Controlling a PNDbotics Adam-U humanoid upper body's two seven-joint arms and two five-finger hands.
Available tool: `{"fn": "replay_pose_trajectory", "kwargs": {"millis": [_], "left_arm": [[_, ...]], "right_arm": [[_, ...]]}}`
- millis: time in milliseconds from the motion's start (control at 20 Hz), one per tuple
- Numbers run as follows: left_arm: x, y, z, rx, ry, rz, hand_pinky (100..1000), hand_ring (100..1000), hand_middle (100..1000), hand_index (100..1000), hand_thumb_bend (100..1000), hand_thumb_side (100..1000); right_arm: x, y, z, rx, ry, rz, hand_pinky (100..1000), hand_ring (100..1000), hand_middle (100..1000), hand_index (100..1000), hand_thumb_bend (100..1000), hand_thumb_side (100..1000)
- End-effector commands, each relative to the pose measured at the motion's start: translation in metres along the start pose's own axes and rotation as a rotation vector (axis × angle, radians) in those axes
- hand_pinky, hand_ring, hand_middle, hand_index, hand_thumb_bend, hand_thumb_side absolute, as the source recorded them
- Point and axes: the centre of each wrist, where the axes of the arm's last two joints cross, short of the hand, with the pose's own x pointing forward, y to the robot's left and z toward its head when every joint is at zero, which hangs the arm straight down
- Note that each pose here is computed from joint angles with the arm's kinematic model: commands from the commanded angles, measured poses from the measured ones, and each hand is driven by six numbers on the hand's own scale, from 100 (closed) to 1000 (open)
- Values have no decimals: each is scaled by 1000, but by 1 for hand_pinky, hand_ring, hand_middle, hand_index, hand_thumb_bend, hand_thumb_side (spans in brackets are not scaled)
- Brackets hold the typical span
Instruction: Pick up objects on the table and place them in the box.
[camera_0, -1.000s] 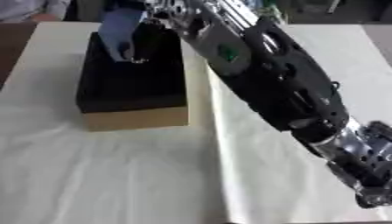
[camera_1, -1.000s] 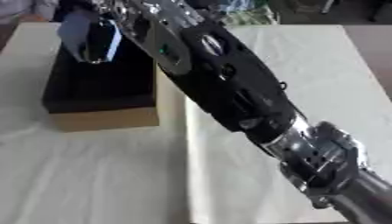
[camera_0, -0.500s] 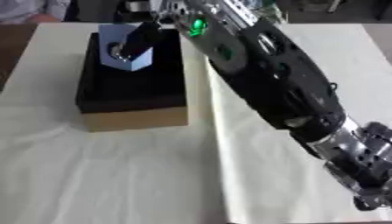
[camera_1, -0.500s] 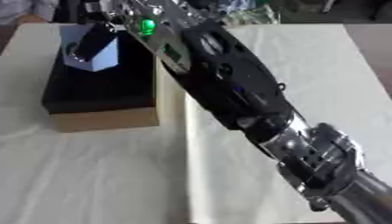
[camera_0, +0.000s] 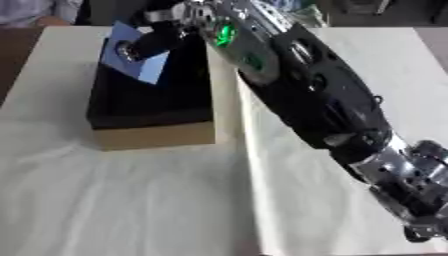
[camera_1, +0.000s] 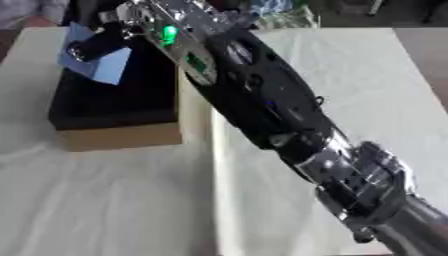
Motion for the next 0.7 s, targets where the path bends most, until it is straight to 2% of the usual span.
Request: {"fn": "replay_pose_trajectory", "kwargs": {"millis": [50,100,150,200,250,350,400,500,700], "left_arm": [[6,-1,-3,-12,-27,-1,1000,698,687,865,100,604],[6,-1,-3,-12,-28,-2,1000,698,687,866,100,597],[6,0,-4,-12,-30,-4,1000,698,687,865,100,594],[6,0,-4,-13,-31,-5,1000,698,687,866,100,586],[6,-1,-4,-15,-31,-5,1000,698,687,865,100,584],[7,-1,-4,-18,-32,-7,1000,698,686,865,100,578],[7,-1,-4,-18,-34,-8,1000,698,686,865,100,577],[7,-1,-4,-17,-36,-9,1000,697,685,865,100,571],[7,-1,-5,-16,-37,-9,1000,697,684,865,100,583]], "right_arm": [[1,-6,0,6,-19,14,1000,1000,1000,1000,112,626],[1,-5,-1,14,-29,17,1000,1000,1000,1000,187,283],[0,-5,-1,18,-33,20,1000,1000,1000,1000,189,253],[0,-4,-2,22,-38,18,1000,1000,1000,1000,195,147],[0,-5,-1,23,-42,13,1000,1000,1000,1000,201,139],[1,-7,1,15,-45,-1,1000,1000,1000,1000,228,329],[2,-10,4,3,-40,-4,1000,1000,1000,1000,158,604],[3,-15,10,-31,-8,2,1000,1000,1000,1000,100,816],[4,-13,11,-41,20,13,1000,1000,1000,1000,100,838]]}}
